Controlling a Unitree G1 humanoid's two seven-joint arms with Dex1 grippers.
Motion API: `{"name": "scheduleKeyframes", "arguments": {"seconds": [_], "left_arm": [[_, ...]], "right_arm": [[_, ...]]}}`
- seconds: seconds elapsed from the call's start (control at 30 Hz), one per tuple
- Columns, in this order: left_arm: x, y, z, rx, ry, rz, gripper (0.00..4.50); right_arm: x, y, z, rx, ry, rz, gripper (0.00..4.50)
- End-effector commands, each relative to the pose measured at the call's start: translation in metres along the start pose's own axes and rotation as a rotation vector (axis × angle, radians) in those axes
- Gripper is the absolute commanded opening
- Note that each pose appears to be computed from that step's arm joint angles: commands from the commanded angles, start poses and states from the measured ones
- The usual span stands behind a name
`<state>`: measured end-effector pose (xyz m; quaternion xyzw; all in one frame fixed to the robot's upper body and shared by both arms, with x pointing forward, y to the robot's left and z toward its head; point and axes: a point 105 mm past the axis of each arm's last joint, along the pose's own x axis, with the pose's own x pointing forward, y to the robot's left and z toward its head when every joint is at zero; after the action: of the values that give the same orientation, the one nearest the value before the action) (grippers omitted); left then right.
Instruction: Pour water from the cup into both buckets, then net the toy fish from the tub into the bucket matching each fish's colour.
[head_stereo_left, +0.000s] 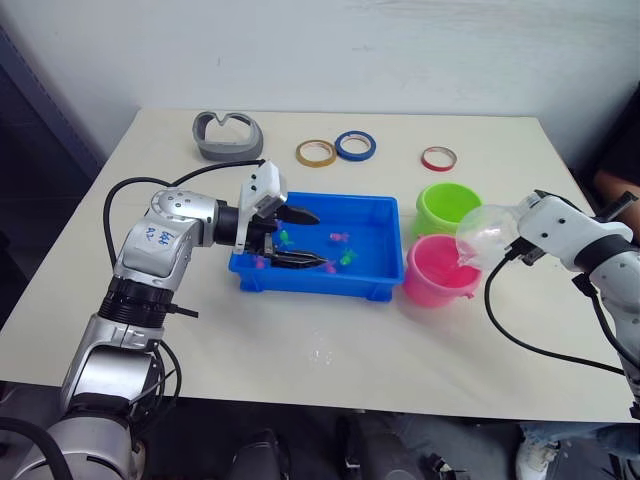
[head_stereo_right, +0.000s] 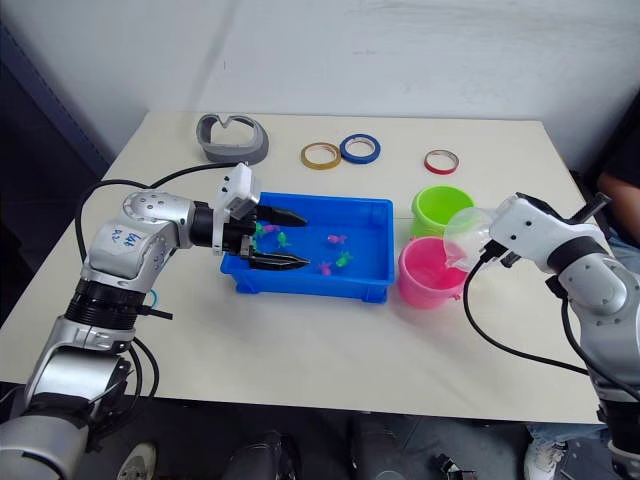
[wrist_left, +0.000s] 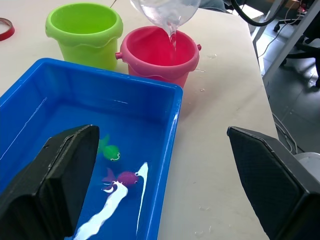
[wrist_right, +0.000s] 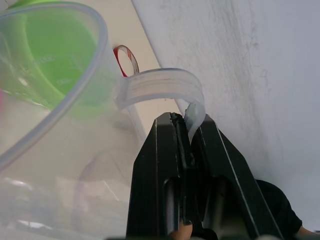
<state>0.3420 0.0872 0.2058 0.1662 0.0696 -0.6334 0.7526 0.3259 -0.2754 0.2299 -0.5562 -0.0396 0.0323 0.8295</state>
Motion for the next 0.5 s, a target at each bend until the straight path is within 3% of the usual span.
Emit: {"name": "scheduleKeyframes", "arguments": {"seconds": [0.03, 0.5], "left_arm": [[-0.0023, -0.0017, 0.0088, 0.044, -0.016, 0.004, 4.5], [-0.0024, -0.0018, 0.0094, 0.045, -0.016, 0.007, 4.5]], "right_arm": [[-0.0007, -0.0206, 0.0123, -0.066, -0.043, -0.072, 0.05], [0.002, -0.0226, 0.0177, -0.123, -0.072, -0.092, 0.05]]}}
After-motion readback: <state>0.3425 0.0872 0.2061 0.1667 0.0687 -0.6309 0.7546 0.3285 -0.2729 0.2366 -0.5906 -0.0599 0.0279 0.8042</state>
